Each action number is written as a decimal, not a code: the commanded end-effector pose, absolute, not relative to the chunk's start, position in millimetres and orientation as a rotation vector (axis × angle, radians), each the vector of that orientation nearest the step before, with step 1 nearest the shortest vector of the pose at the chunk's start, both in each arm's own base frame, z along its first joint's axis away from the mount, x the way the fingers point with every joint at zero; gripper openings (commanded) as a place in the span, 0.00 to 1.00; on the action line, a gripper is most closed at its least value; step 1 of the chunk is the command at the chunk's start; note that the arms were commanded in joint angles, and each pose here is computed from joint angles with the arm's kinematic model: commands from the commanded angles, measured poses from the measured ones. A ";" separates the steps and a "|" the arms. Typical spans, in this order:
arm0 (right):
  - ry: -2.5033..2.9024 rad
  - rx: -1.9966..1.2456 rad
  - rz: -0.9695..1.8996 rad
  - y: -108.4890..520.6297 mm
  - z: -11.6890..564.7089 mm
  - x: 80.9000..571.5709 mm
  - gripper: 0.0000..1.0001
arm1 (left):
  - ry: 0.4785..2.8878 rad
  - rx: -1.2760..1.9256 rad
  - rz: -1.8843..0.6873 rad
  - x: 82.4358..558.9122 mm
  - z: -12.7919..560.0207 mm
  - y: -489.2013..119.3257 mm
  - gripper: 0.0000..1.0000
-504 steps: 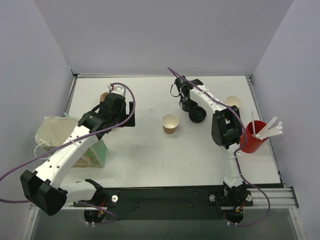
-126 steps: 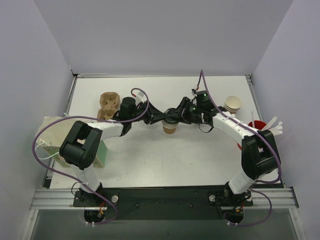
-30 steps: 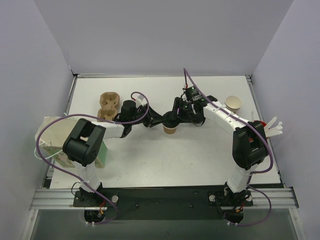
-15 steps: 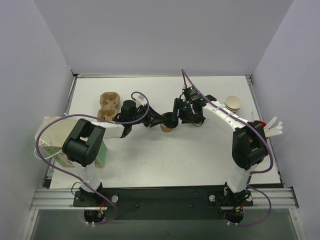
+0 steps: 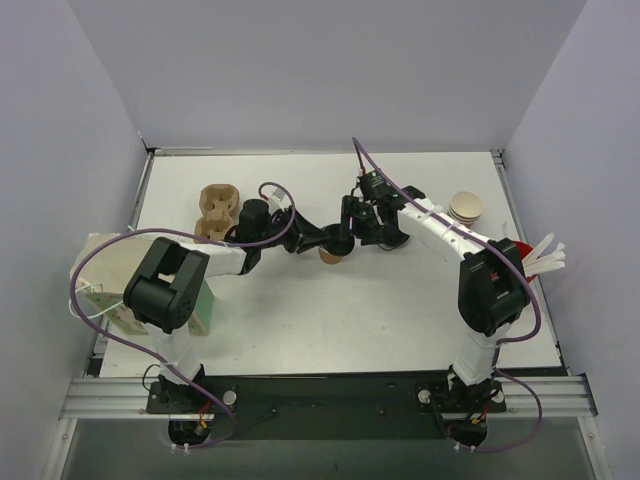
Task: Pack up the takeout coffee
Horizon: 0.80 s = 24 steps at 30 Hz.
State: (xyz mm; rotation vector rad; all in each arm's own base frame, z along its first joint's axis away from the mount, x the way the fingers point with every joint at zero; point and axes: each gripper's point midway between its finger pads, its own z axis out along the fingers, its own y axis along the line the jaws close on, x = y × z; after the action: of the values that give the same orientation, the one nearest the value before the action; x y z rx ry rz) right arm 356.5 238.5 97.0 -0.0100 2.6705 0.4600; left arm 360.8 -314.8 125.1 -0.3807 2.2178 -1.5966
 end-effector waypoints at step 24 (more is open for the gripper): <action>2.702 -0.027 0.426 244.4 96.4 358.2 0.58 | 2.149 -0.257 -1.585 363.0 165.1 -297.2 0.40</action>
State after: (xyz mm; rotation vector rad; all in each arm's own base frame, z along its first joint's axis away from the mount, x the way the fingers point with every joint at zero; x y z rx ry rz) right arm 361.7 246.2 96.5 -0.0194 2.6766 0.4611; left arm 359.4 -299.8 130.0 -0.3646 2.2418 -1.5616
